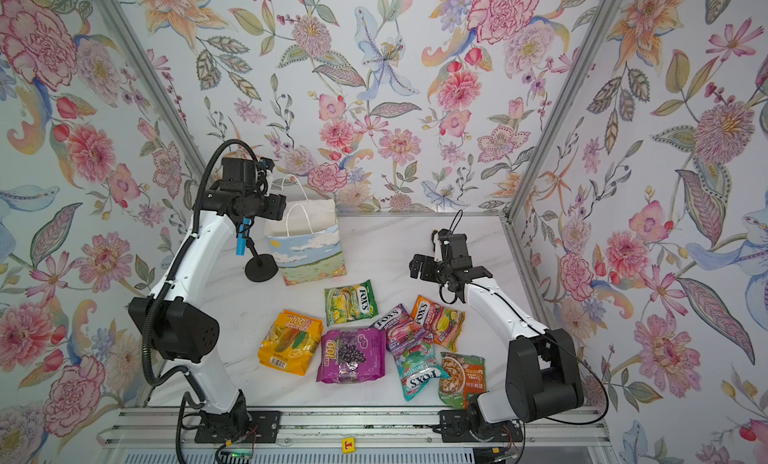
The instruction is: Place the snacks into the paper bag
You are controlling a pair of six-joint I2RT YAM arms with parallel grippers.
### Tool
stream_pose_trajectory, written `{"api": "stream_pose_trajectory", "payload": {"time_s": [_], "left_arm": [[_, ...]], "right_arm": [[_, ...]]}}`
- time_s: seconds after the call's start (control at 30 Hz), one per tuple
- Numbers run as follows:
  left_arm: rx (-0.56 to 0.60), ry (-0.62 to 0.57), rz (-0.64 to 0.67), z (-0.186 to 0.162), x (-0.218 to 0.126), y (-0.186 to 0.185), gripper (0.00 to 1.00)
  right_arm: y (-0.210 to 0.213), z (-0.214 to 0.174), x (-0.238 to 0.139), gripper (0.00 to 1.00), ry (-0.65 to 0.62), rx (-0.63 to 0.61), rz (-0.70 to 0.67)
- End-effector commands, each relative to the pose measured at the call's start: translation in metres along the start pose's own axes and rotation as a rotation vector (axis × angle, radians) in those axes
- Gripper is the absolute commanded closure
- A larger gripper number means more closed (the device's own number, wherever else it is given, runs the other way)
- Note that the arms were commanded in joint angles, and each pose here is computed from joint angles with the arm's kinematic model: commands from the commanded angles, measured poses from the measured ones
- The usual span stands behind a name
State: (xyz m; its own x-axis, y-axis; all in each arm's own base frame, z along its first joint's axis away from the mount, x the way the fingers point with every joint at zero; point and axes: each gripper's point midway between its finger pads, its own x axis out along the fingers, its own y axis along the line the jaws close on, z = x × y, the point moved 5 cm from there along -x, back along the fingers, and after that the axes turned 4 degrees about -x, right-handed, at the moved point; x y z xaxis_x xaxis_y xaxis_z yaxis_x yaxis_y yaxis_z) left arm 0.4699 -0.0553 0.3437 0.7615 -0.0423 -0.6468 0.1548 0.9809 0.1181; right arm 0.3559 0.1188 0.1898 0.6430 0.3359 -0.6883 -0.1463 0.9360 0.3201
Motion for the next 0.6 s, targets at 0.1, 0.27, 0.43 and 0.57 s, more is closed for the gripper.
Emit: {"api": "stream_pose_trajectory", "payload": {"time_s": [0.1, 0.27, 0.43, 0.57], "left_arm": [[0.073, 0.039, -0.021, 0.008, 0.005, 0.008, 0.24], [0.095, 0.071, -0.035, 0.009, 0.016, 0.012, 0.22], [0.115, 0.106, -0.058, 0.003, 0.028, 0.009, 0.21], [0.149, 0.119, -0.064, 0.0, 0.034, 0.01, 0.2]], "right_arm": [[0.006, 0.005, -0.009, 0.01, -0.01, 0.007, 0.013], [0.007, 0.006, -0.01, 0.01, -0.006, 0.007, 0.02], [0.008, 0.006, -0.012, 0.01, 0.002, 0.012, 0.019], [0.01, 0.004, -0.012, 0.01, 0.007, 0.023, 0.023]]}}
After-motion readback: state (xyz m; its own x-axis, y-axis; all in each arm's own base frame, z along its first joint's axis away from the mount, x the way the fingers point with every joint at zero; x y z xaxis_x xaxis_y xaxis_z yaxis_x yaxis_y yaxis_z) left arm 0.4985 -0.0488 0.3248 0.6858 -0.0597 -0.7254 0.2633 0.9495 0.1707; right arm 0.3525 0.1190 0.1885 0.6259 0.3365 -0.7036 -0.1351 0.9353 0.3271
